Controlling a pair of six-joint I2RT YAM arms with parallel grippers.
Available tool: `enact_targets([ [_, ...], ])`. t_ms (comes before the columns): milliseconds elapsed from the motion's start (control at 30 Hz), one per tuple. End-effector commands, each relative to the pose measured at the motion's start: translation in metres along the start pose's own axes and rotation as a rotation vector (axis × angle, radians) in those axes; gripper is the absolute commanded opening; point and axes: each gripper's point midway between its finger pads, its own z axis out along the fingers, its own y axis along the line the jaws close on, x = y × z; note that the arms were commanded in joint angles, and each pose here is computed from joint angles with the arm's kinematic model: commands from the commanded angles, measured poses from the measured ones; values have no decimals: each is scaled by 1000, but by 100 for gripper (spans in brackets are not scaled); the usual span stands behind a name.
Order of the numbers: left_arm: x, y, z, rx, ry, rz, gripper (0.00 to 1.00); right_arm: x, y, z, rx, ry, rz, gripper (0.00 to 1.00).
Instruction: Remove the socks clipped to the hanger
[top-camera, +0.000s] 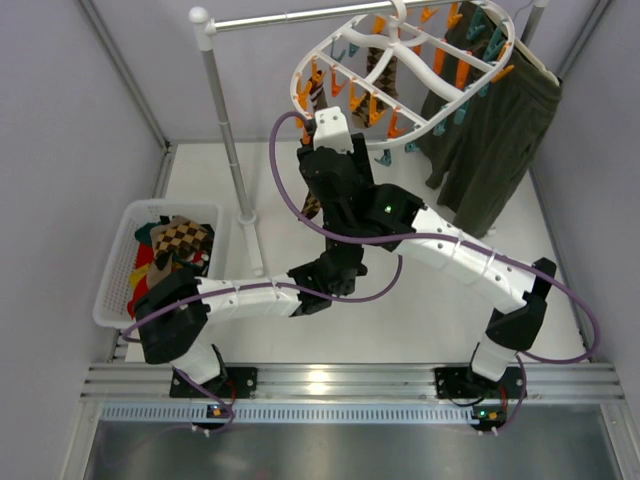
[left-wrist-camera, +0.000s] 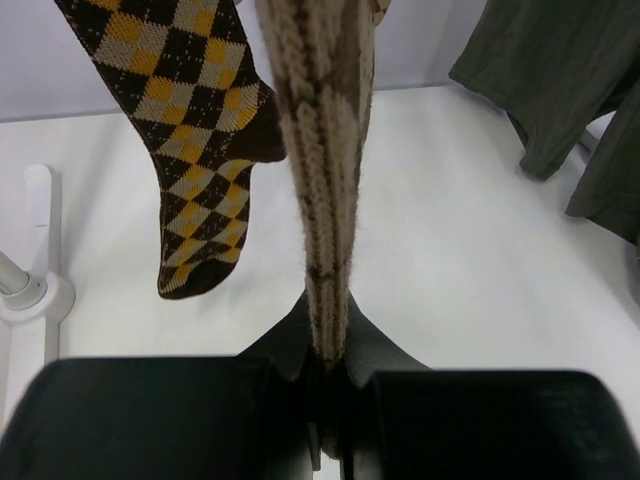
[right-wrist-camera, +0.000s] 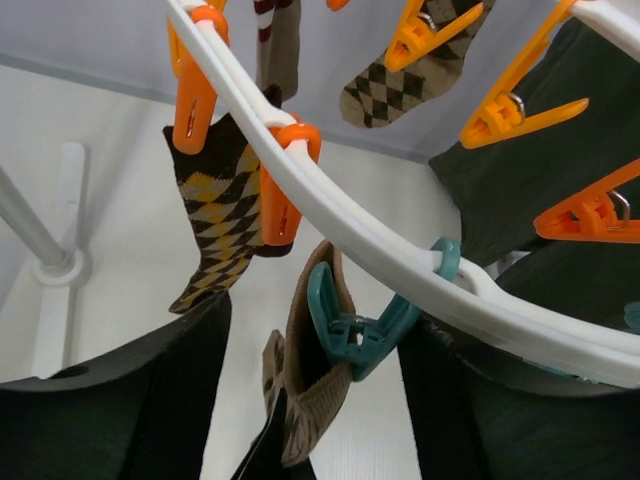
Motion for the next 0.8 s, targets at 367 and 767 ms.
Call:
enact_targets([
  [367,-29,-3,-6,36,-54,-119,0,-41,-33,-1,159,-146,133,52],
  [767,-19,-4,-6,36,-41,-120,0,-47,-37,0,177,-163,93,21],
])
